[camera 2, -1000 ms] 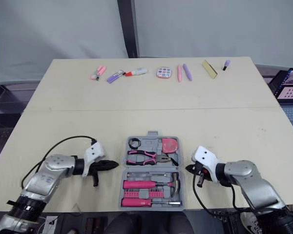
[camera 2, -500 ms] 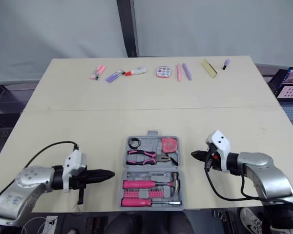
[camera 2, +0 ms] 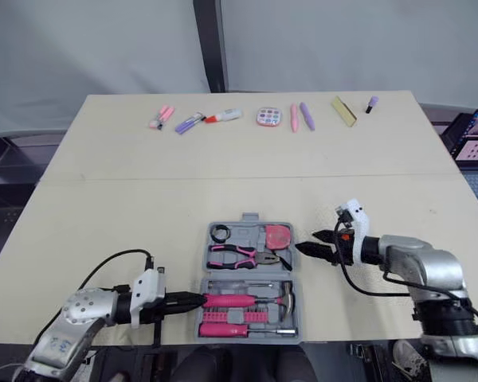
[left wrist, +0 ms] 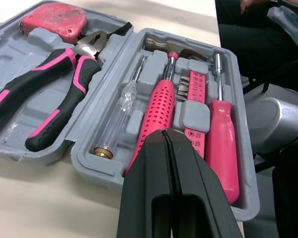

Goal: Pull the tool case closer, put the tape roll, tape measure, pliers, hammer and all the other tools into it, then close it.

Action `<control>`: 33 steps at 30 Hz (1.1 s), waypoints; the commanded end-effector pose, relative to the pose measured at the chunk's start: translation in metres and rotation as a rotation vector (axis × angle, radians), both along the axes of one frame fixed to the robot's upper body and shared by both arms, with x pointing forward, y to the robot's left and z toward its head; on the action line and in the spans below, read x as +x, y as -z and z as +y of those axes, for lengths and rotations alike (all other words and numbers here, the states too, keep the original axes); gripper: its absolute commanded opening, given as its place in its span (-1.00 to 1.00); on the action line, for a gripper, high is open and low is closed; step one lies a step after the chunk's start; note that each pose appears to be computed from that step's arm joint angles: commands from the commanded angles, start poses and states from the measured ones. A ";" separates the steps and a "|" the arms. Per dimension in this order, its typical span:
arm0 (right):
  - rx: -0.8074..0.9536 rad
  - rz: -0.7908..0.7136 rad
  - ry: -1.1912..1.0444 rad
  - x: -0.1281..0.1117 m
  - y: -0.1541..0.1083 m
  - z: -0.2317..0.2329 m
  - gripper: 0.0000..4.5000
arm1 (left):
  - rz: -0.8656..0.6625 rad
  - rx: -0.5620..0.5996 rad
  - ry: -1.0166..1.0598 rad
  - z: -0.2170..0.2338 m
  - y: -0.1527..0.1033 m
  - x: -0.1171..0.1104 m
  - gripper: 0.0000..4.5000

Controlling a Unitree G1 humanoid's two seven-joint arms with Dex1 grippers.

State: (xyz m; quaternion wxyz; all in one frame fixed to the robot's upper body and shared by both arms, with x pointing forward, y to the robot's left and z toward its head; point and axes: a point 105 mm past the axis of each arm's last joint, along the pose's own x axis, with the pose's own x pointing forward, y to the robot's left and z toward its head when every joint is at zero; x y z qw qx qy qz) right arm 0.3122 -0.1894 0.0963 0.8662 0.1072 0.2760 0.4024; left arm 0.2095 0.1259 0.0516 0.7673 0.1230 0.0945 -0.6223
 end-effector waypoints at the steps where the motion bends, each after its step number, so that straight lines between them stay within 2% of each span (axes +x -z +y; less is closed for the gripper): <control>1: 0.066 0.003 0.036 0.006 -0.009 -0.002 0.99 | 0.009 -0.018 0.061 -0.006 0.000 -0.006 -1.00; 11: 0.194 0.081 0.089 0.022 -0.014 0.005 0.99 | 0.021 0.030 0.092 -0.007 0.018 -0.012 -1.00; 24: 0.205 0.154 0.086 0.034 0.006 0.018 0.99 | 0.071 0.051 0.055 -0.004 0.039 -0.022 -1.00; 33: 0.272 0.183 0.030 0.041 0.014 0.045 0.99 | 0.093 0.097 0.007 0.004 0.054 -0.023 -1.00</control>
